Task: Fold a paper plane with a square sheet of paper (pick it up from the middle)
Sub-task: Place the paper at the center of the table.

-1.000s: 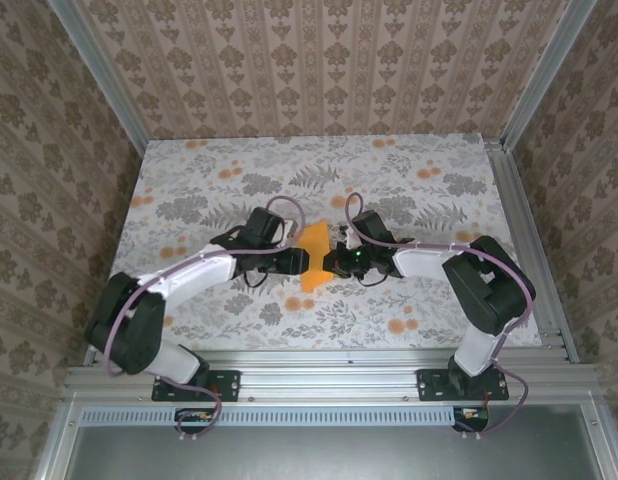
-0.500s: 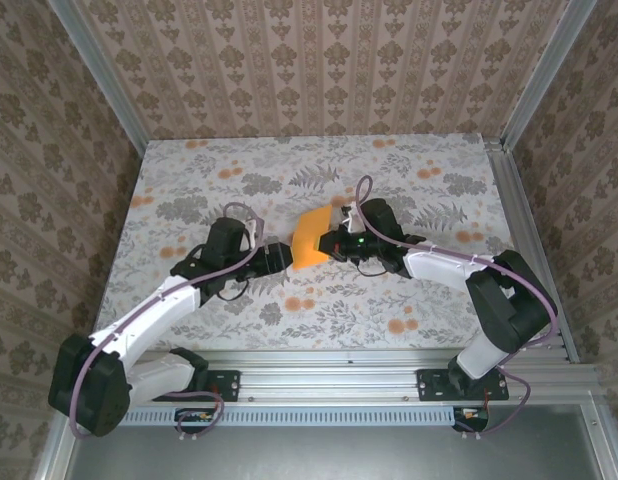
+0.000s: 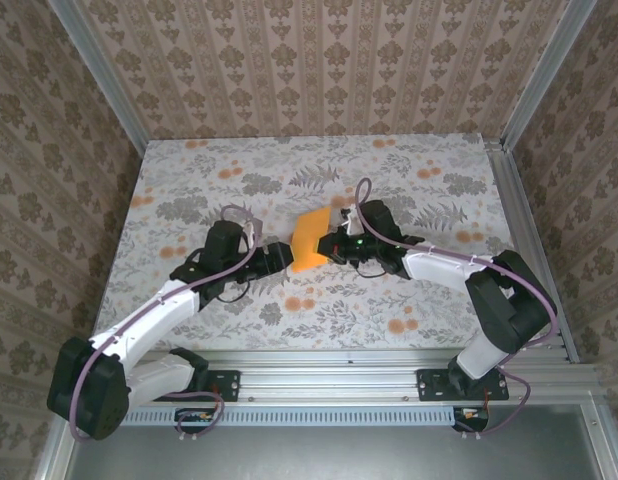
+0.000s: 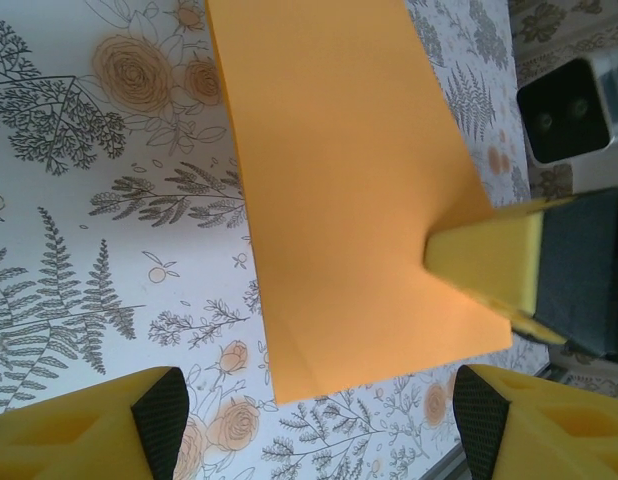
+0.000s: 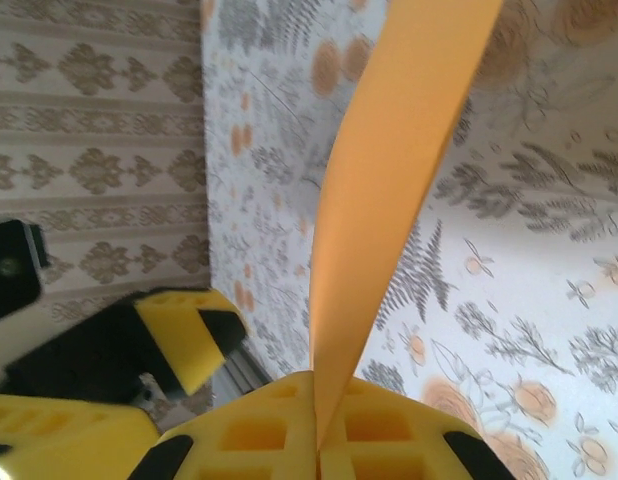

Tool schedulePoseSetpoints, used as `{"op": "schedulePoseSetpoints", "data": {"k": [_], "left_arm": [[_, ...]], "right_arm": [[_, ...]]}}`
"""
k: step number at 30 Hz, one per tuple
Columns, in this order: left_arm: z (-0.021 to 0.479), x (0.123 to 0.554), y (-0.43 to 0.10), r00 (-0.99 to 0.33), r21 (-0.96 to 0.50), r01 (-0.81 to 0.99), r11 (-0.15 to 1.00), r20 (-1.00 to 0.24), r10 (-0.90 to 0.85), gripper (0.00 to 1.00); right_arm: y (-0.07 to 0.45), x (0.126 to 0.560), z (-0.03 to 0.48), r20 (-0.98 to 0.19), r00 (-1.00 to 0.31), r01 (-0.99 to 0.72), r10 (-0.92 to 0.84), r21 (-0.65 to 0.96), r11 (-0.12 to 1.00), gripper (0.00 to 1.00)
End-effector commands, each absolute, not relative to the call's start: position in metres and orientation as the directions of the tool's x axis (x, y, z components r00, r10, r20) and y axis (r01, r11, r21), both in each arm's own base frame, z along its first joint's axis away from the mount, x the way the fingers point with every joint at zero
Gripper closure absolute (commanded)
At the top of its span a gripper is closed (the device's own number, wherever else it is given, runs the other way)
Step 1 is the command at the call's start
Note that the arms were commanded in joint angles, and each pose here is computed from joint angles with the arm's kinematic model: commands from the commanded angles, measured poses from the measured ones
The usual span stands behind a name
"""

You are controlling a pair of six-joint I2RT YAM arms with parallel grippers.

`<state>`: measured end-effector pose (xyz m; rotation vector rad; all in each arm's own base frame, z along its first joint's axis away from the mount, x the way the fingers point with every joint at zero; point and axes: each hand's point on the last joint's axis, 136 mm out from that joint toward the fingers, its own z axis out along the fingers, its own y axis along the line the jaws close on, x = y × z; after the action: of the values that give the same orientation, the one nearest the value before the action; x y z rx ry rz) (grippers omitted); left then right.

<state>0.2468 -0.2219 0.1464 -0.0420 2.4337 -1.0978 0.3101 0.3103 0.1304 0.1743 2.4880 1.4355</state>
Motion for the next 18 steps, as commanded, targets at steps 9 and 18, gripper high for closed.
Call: {"op": "schedulePoseSetpoints", "data": {"k": [9, 18], "left_arm": [[0.114, 0.251, -0.236, -0.925, -0.745, 0.144, 0.652, -0.335, -0.179, 0.32], [0.075, 0.257, -0.254, -0.946, -0.724, 0.141, 0.675, -0.300, -0.124, 0.46]], "right_arm": [[0.297, 0.261, 0.070, -0.101, -0.984, 0.025, 0.146, 0.734, 0.679, 0.87], [0.306, 0.255, 0.059, -0.078, -0.986, 0.030, 0.144, 0.777, 0.628, 0.81]]}}
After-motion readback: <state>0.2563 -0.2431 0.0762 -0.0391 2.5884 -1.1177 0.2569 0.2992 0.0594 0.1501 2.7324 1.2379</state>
